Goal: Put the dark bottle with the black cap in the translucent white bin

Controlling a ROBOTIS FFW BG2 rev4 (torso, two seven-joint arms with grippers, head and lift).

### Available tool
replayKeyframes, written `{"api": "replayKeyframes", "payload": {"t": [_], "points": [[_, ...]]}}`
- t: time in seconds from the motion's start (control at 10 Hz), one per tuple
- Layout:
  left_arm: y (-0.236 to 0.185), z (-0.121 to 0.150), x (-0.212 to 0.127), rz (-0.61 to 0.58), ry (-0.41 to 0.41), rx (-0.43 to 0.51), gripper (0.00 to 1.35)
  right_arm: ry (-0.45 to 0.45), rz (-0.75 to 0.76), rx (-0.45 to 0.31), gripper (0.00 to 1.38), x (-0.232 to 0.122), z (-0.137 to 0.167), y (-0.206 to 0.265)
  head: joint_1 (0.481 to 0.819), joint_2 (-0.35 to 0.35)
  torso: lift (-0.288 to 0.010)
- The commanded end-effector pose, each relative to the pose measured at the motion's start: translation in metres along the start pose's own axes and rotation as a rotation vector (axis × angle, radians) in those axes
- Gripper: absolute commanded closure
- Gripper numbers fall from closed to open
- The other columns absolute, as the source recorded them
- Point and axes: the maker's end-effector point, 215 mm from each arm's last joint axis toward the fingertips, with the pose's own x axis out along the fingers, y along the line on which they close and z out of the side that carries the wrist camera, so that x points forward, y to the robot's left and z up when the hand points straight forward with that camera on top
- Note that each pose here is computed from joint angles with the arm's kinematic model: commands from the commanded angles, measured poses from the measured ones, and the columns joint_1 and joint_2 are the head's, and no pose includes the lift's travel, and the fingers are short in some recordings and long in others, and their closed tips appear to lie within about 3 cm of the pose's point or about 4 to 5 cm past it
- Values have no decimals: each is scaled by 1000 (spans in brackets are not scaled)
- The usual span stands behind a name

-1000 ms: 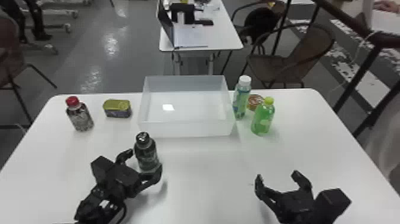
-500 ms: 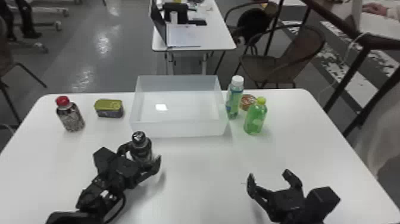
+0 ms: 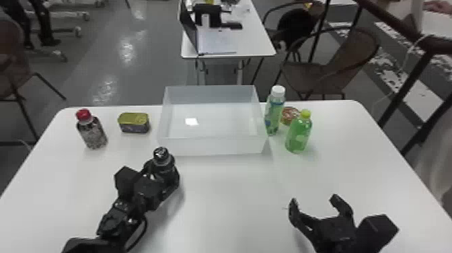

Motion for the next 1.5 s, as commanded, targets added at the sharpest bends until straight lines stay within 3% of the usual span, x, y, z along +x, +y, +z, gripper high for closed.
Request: {"api": "replayKeyframes", "payload": {"t": [0.0, 0.2, 0.4, 0.7, 0.8, 1.0, 1.4], "points": [[2, 21, -6, 28, -16, 27, 786, 0, 1, 0, 93, 0, 0, 0, 695, -17, -94], [9, 70, -6, 58, -78, 15, 786, 1, 0, 2, 93, -1, -1, 0, 695, -13, -94], [6, 119, 13, 37, -179, -89, 786, 0, 2, 0, 93, 1, 0, 0, 695, -19, -94], [-15, 156, 55, -26, -244, -63, 786, 0, 3, 0, 93, 2, 0, 0, 695, -45, -94], [-23, 158, 69, -51, -252, -3, 786, 2, 3, 5, 93, 2, -2, 1, 695, -60, -94], [-38, 154, 97, -94, -256, 32, 786, 6, 4, 6, 93, 2, -5, 2, 695, -83, -94], [-38, 126, 131, -148, -121, 208, 786, 9, 13, 14, 93, 6, -8, 5, 695, -102, -94]]}}
